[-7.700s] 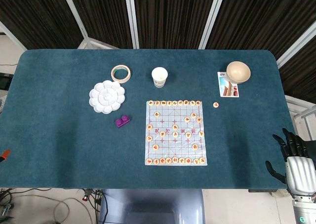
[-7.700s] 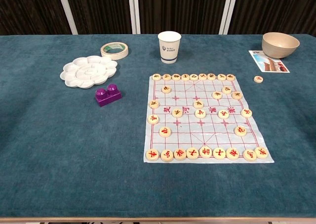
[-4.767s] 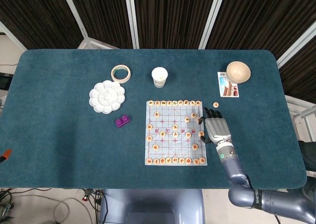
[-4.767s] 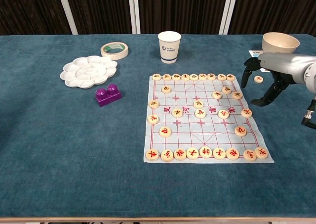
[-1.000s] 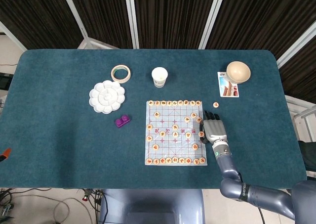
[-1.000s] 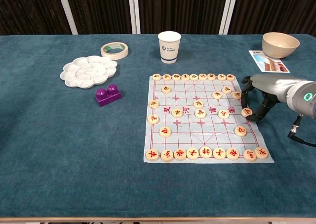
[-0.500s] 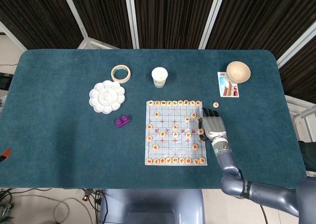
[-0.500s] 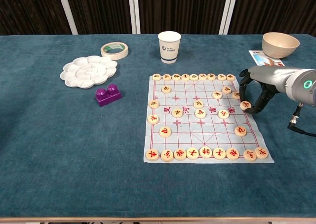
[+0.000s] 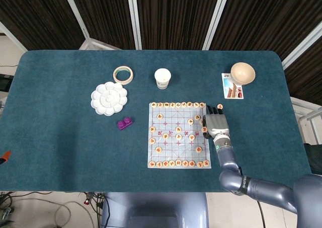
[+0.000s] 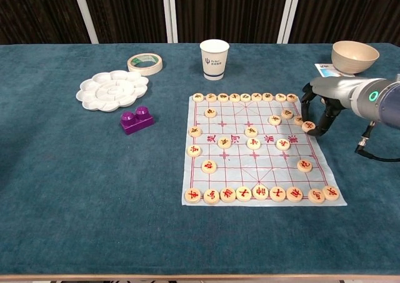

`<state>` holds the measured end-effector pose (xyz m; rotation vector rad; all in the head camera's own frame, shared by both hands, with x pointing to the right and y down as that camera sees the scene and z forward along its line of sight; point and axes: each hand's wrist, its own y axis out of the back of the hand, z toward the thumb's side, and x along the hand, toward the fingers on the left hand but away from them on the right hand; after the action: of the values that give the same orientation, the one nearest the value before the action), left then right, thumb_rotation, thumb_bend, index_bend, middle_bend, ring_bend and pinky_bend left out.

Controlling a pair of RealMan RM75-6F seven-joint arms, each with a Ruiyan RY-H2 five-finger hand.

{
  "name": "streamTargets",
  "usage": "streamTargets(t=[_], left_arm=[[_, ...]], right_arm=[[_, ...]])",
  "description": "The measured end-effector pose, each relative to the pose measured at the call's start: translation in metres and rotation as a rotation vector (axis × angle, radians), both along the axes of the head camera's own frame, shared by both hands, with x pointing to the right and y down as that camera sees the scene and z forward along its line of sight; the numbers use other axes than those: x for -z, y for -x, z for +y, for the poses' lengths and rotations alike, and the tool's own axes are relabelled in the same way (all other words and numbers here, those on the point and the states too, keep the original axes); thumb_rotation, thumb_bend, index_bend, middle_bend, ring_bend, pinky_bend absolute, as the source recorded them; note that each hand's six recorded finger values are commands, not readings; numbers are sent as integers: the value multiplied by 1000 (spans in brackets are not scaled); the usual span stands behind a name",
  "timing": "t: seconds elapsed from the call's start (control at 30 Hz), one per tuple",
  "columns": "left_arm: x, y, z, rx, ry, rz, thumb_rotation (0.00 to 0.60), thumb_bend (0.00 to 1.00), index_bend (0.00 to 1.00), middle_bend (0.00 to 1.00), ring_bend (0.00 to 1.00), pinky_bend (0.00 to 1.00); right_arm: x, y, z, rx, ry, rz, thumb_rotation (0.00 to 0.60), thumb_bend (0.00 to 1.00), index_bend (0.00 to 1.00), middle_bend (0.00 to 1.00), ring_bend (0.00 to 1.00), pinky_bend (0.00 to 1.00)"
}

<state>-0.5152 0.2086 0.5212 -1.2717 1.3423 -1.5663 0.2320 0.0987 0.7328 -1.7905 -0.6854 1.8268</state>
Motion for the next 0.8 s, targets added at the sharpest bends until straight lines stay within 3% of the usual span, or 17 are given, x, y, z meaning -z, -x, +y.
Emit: streamTargets(t=[0.8], left_arm=[[-1, 0, 0, 1, 3, -2, 600, 0, 123, 0, 0, 0]], right_arm=[[-8, 4, 3, 12, 17, 6, 600, 379, 519, 0, 0, 87]])
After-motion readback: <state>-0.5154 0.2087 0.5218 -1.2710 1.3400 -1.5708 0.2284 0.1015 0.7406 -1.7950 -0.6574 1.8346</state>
